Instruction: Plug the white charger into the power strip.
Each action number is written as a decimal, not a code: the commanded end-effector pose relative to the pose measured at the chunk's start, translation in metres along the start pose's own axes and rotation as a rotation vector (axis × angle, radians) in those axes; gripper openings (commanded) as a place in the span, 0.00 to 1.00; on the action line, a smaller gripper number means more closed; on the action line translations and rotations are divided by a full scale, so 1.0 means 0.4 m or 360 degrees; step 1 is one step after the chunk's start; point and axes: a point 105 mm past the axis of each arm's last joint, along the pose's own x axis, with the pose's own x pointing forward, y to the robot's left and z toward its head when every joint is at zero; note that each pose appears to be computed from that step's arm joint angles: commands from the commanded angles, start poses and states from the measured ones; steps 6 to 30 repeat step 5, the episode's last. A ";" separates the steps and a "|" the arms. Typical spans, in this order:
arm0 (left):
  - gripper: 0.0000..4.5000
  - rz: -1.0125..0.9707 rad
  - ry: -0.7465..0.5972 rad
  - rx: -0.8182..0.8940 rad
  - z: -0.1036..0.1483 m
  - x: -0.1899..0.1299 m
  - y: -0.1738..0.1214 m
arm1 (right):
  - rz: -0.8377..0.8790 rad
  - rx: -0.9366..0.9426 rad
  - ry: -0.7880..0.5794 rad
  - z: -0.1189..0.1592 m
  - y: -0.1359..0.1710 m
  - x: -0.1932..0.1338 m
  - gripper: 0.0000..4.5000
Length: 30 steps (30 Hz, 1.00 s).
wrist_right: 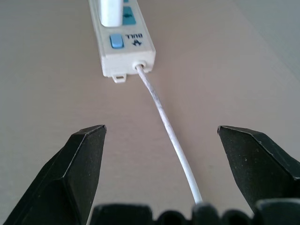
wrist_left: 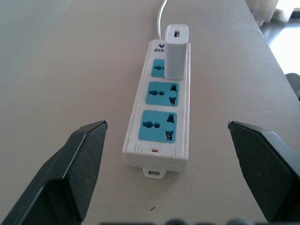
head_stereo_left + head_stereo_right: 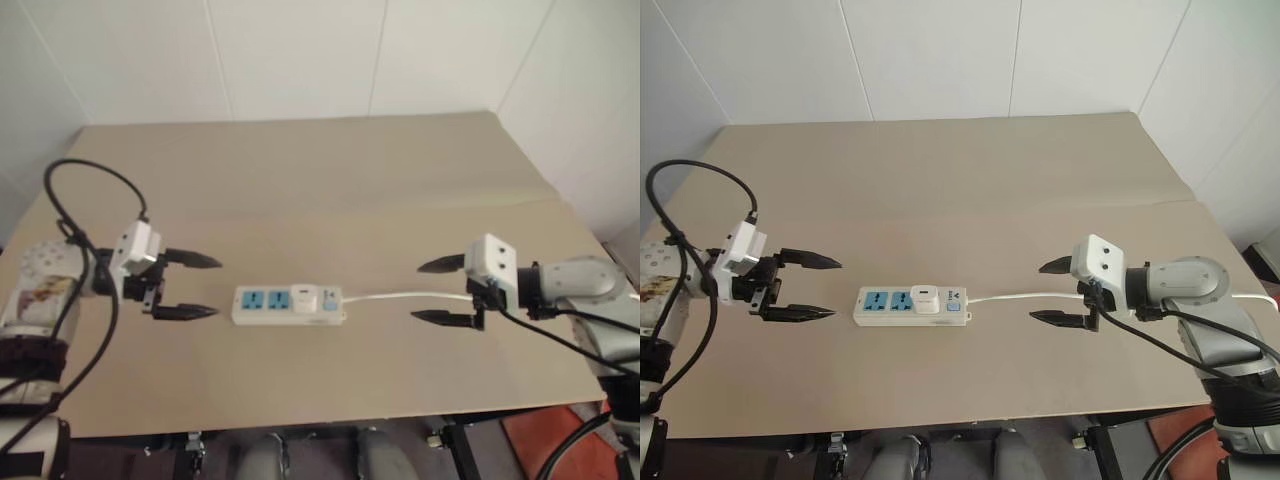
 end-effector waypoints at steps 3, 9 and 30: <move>1.00 -0.0023 -0.0039 0.0145 0.065 0.021 0.044 | 0.0006 -0.0065 0.0004 0.017 -0.049 -0.025 0.99; 1.00 -0.0032 -0.0040 0.0147 0.071 0.026 0.049 | 0.0009 -0.0067 0.0012 0.015 -0.061 -0.027 0.99; 1.00 -0.0032 -0.0040 0.0147 0.071 0.026 0.049 | 0.0009 -0.0067 0.0012 0.015 -0.061 -0.027 0.99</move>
